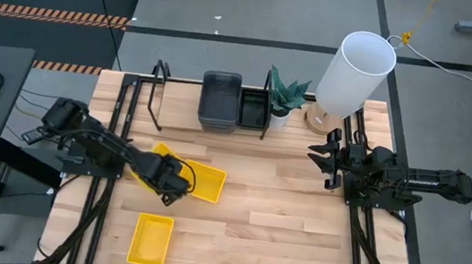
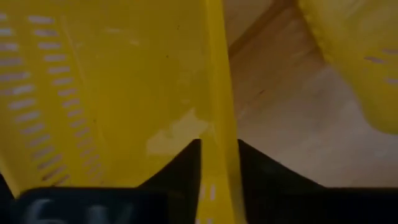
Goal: Stack baskets on shelf by color
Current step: Stack the top left yellow bin on the top right yellow bin
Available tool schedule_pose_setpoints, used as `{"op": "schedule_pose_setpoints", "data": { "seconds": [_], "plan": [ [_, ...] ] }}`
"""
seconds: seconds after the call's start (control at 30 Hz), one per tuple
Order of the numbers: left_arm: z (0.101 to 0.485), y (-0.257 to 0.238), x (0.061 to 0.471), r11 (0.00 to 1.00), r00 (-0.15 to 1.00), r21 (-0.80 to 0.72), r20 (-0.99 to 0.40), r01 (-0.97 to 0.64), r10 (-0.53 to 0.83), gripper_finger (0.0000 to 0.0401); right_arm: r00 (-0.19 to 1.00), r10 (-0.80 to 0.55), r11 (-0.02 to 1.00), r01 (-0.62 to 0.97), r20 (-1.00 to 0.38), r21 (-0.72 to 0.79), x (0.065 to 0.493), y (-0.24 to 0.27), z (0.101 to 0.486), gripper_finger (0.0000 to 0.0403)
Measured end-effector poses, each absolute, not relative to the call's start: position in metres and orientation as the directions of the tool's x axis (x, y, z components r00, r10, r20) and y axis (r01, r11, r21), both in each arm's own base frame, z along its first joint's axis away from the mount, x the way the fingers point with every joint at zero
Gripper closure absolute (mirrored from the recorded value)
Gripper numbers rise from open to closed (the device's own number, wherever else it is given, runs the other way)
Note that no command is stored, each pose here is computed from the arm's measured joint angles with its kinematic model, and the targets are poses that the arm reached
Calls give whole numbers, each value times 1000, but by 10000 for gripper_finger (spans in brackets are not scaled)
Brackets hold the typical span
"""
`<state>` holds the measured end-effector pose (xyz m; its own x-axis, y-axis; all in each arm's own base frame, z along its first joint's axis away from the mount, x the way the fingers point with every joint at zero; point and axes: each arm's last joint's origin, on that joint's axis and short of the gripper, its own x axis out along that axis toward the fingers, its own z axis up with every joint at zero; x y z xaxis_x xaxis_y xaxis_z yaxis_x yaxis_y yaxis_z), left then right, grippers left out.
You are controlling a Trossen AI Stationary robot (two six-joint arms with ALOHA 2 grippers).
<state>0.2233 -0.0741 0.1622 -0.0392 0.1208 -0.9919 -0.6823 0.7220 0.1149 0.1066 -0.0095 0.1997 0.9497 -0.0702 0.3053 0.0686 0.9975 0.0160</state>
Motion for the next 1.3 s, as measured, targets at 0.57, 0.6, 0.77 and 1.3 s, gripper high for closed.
{"op": "schedule_pose_setpoints", "data": {
  "seconds": [0.57, 0.6, 0.77, 1.3],
  "plan": [
    [163, -69, 211, 712, -174, 239, -971, -660, 165, 394, 950, -70, 998, 69, 306, 16, 107, -10, 200, 294],
    [165, -68, 210, 710, -190, 256, -966, -656, 173, 394, 950, -70, 998, 69, 305, 16, 107, -10, 200, 294],
    [182, -70, 213, 709, -206, 321, -947, -628, 246, 394, 950, -70, 998, 68, 306, 16, 107, -10, 200, 294],
    [249, -120, 247, 929, 255, 263, -910, -259, 328, 394, 950, -70, 998, 68, 305, 16, 107, -10, 200, 294]
  ]
}}
